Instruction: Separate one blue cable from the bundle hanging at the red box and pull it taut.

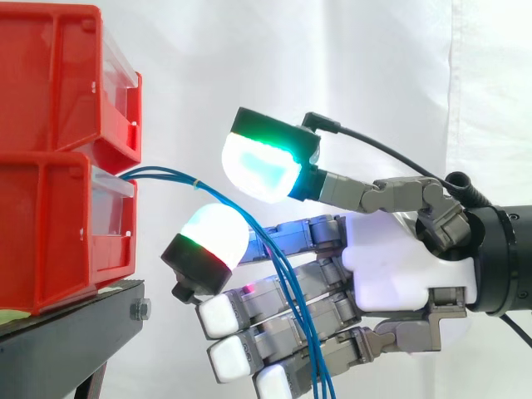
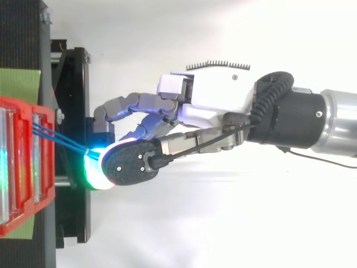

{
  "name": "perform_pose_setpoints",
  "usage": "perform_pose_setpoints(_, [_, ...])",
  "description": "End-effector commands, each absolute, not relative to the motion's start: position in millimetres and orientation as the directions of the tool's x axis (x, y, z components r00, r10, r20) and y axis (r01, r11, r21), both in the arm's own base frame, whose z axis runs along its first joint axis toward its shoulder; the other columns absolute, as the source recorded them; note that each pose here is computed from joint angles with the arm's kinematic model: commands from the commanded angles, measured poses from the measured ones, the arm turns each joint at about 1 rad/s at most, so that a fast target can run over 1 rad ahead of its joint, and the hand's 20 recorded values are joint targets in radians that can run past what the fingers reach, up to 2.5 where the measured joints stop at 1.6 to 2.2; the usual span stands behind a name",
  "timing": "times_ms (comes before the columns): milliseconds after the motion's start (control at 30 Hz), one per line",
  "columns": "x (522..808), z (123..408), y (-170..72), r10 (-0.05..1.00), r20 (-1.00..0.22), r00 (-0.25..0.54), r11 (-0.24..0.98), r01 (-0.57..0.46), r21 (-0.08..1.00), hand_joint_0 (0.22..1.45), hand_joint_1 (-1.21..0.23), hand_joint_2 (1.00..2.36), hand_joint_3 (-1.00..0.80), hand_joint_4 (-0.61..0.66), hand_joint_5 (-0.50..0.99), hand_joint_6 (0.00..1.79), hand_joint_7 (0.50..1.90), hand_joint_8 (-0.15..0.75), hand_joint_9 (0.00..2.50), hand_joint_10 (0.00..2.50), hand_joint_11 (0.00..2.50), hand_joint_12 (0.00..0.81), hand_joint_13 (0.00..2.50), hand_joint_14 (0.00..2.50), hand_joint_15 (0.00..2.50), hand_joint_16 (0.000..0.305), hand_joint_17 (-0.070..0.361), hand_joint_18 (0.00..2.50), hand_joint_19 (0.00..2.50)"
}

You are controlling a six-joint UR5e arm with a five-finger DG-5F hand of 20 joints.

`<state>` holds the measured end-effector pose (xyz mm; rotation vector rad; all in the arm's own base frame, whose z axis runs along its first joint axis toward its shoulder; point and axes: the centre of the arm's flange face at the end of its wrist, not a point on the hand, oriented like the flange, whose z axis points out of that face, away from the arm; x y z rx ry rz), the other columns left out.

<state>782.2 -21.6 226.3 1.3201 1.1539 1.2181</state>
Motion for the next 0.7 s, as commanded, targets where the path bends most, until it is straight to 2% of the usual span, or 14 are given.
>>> perform_pose_setpoints(0, [781.9,228.6,-21.8,0.995,0.082,0.053,-0.084,0.048,0.995,0.64,-0.48,1.02,-0.32,0.19,-0.13,0.64,1.20,0.337,0.89,0.02,0.63,0.359,0.82,0.02,0.47,0.044,0.100,0.69,0.58])
perform_pose_setpoints(167, [781.8,231.3,-22.8,0.995,0.080,0.055,-0.083,0.062,0.995,0.63,-0.53,1.02,-0.25,0.20,-0.15,0.69,1.14,0.334,0.86,0.02,0.65,0.360,0.81,0.02,0.47,0.044,0.099,0.68,0.57])
perform_pose_setpoints(200, [782.1,232.0,-24.0,0.995,0.080,0.056,-0.084,0.060,0.995,0.63,-0.58,1.02,-0.23,0.20,-0.17,0.73,1.08,0.332,0.86,0.02,0.66,0.360,0.80,0.02,0.47,0.044,0.099,0.68,0.58])
perform_pose_setpoints(333, [783.4,236.2,-26.1,0.995,0.081,0.059,-0.084,0.058,0.995,0.62,-0.60,1.02,-0.21,0.19,-0.18,0.75,1.06,0.329,0.85,0.02,0.71,0.363,0.79,0.02,0.47,0.044,0.100,0.67,0.58])
perform_pose_setpoints(433, [783.6,240.7,-29.5,0.995,0.080,0.063,-0.084,0.064,0.994,0.64,-0.71,1.02,-0.20,0.17,-0.21,0.80,1.05,0.325,0.84,0.02,0.77,0.361,0.79,0.02,0.48,0.044,0.100,0.67,0.57])
perform_pose_setpoints(667, [783.1,243.3,-32.0,0.995,0.076,0.067,-0.081,0.079,0.994,0.67,-0.74,1.02,-0.27,0.15,-0.22,0.84,0.97,0.320,0.84,0.02,0.84,0.352,0.79,0.02,0.49,0.044,0.099,0.67,0.57])
